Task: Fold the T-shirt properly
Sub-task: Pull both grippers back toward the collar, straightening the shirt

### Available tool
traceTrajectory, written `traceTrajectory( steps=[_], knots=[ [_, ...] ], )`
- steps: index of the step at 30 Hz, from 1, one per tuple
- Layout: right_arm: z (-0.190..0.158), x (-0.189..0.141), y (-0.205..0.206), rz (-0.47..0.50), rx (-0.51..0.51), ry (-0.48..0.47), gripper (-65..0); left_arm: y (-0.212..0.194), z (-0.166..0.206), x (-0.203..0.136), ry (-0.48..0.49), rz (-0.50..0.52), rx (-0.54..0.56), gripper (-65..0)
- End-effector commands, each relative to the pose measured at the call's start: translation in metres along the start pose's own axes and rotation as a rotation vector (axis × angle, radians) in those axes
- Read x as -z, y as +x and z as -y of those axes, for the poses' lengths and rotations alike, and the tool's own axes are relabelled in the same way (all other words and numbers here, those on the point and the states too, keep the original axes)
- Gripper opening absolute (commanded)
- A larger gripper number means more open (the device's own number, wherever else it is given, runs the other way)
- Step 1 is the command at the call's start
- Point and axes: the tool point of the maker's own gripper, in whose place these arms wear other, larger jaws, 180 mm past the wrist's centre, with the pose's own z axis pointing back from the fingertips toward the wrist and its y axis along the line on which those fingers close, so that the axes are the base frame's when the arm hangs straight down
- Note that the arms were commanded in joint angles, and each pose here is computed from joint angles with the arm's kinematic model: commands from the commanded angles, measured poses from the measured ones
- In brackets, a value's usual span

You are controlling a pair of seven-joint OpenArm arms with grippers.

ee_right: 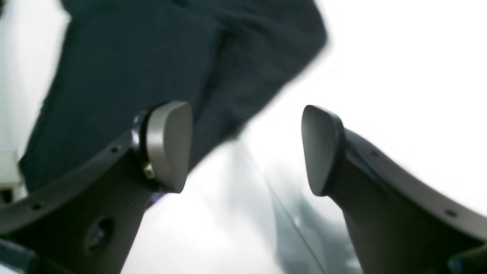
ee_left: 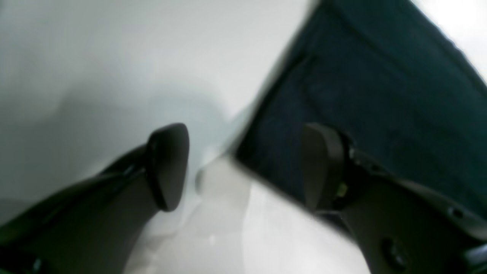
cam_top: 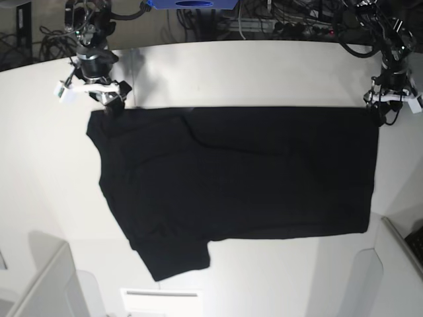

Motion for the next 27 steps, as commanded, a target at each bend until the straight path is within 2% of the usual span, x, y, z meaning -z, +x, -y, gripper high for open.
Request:
traceTrajectory(
  steps=[1,11,17,27],
  knots=[
    [-0.002,-0.002,0.006,0.022,-0.011,0.012,-22.4,0.011,0.004,0.003,-0.019,0.032,0.006,-21.6],
    [0.011,0.005,-0.006,-0.009,-0.006,-0.016,-22.4,-0.021,0.007,0.017,-0.031,-0.054,-0.032,-21.7],
    [0.026,0.014,-0.005,0.052,0.000,-0.052,-22.4,-0.025,0.007,0.022,-0.030,-0.065,-0.048,-21.9],
    [0.025,0.039,0.000,0.062,0.019,-0.056,-22.4,-0.032,0.000,0.026,-0.017,-0.087,-0.064,-21.9]
  ],
)
